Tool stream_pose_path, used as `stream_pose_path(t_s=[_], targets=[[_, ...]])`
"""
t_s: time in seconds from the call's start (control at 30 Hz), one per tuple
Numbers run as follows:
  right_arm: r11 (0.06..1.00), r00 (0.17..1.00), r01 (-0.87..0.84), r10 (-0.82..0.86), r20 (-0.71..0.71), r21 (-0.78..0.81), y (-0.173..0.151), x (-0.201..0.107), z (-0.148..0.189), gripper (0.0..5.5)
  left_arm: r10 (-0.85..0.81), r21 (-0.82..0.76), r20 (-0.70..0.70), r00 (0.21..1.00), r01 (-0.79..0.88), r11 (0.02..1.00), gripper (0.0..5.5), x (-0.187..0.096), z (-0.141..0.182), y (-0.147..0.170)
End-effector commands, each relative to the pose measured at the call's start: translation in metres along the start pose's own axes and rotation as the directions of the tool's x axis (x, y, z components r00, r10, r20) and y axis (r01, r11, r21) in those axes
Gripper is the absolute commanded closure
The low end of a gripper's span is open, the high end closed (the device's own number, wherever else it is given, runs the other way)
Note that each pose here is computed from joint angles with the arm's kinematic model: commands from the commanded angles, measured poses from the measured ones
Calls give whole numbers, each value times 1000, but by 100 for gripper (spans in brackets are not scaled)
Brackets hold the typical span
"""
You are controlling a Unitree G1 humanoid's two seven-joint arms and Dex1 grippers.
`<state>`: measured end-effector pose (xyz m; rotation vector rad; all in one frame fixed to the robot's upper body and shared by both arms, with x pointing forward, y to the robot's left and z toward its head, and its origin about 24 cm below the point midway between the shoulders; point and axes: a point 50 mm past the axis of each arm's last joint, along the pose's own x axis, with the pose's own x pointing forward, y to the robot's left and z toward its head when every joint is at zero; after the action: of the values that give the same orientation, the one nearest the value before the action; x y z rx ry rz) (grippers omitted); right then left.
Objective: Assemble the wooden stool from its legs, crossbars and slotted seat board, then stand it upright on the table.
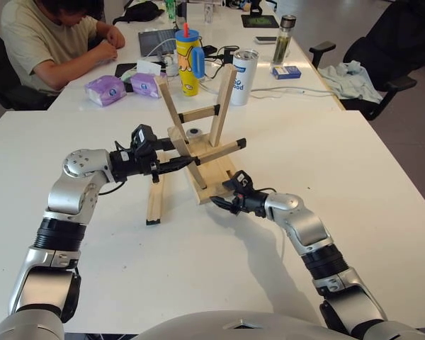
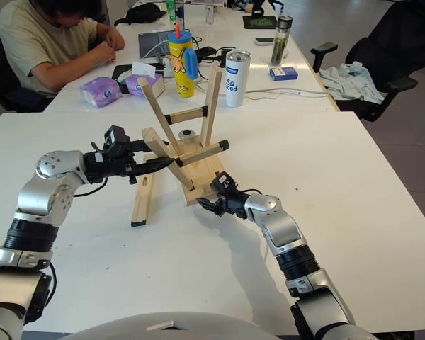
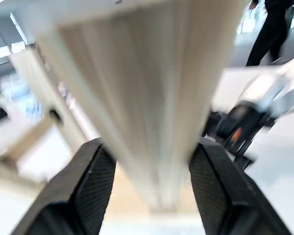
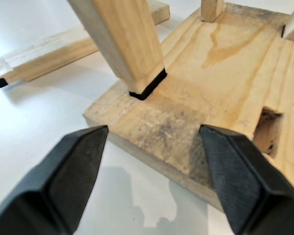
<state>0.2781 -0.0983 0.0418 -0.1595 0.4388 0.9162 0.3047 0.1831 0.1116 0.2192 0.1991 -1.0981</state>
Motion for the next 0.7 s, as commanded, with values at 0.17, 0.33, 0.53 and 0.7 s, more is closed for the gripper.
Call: stream_pose_path(t_s=[0.17,0.33,0.53,0.7], targets=[[997,986,-10,24,-162,82,7,4,-35,205,-83,-58,-226,970,72,996,185,3,-44,-15],[997,984,-9,23,-177,81,9,4,-39,205,-14,-18,-258,966,9,1000,103,-18,-43,-13],[996,980,2,16,-198,90,11,2,-49,224,191,-161,319,928,-146,976,35,-63,55,14],[997,979,7,10,-206,82,11,2,-52,224,162,-163,827,539,-46,986,35,-96,174,8]])
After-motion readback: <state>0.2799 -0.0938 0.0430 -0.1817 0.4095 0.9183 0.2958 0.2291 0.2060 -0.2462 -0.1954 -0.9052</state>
